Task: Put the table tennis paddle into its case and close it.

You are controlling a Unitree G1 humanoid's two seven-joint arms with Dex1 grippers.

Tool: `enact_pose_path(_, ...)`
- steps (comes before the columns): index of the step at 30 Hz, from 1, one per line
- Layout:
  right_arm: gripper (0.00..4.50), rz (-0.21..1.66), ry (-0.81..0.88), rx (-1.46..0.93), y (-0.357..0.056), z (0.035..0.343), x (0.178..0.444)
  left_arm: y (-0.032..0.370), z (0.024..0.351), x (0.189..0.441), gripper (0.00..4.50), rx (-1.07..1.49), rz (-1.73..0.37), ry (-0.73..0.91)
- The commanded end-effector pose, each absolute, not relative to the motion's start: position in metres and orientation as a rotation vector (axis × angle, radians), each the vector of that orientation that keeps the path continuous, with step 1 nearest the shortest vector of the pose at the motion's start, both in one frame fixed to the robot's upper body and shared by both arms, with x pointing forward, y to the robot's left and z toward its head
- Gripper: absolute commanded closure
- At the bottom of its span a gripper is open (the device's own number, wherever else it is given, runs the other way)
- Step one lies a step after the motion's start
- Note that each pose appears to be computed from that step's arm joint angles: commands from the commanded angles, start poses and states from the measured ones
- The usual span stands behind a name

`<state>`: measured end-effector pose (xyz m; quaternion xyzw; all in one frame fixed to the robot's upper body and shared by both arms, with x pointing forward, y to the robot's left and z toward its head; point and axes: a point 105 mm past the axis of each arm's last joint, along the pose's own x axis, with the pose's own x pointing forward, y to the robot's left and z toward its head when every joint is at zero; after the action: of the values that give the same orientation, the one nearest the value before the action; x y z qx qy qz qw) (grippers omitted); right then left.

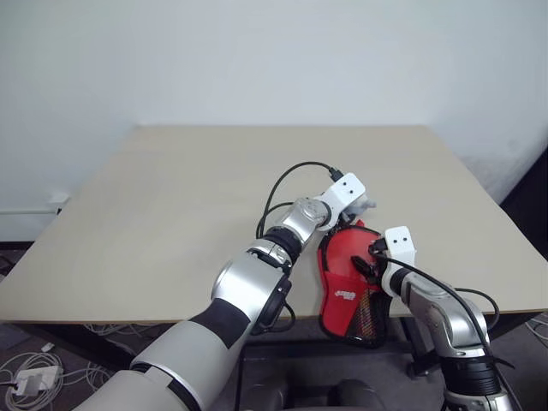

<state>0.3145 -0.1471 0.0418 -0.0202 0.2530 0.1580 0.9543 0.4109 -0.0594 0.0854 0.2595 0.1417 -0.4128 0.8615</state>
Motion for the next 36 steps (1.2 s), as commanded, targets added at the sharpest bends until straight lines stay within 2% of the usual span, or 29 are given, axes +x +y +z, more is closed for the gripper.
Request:
enact_pose_path(1,1.31,0.262,0.563,-0.054,-0.164,0.029,0.315,-0.082,0.089,0.397,0.38,0.524,-0.975,0.241)
enact_pose_path(6,1.31,0.234,0.513,-0.047,-0.179,0.042,0.322,-0.066,0.093,0.398,0.38,0.365,-1.064,0.254)
enact_pose_path(13,1.31,0.210,0.504,-0.063,-0.192,0.043,0.327,-0.040,0.126,0.416,0.38,0.002,-1.011,0.196)
enact_pose_path(16,1.31,0.224,0.480,-0.052,-0.190,0.050,0.330,-0.029,0.145,0.417,0.38,-0.154,-1.082,0.164)
enact_pose_path(19,1.31,0.225,0.422,-0.021,-0.192,0.064,0.335,-0.015,0.149,0.409,0.38,-0.164,-1.209,0.160)
enact_pose_path(21,1.31,0.223,0.384,0.000,-0.194,0.074,0.338,-0.007,0.146,0.403,0.38,-0.137,-1.270,0.171)
enact_pose_path(27,1.31,0.218,0.296,0.066,-0.205,0.099,0.349,0.017,0.109,0.382,0.38,-0.060,-1.391,0.281)
enact_pose_path(33,1.31,0.227,0.267,0.076,-0.209,0.111,0.359,0.003,0.074,0.355,0.38,0.019,-1.501,0.356)
enact_pose_path(36,1.31,0.241,0.261,0.067,-0.204,0.114,0.365,-0.016,0.070,0.348,0.38,-0.004,-1.516,0.332)
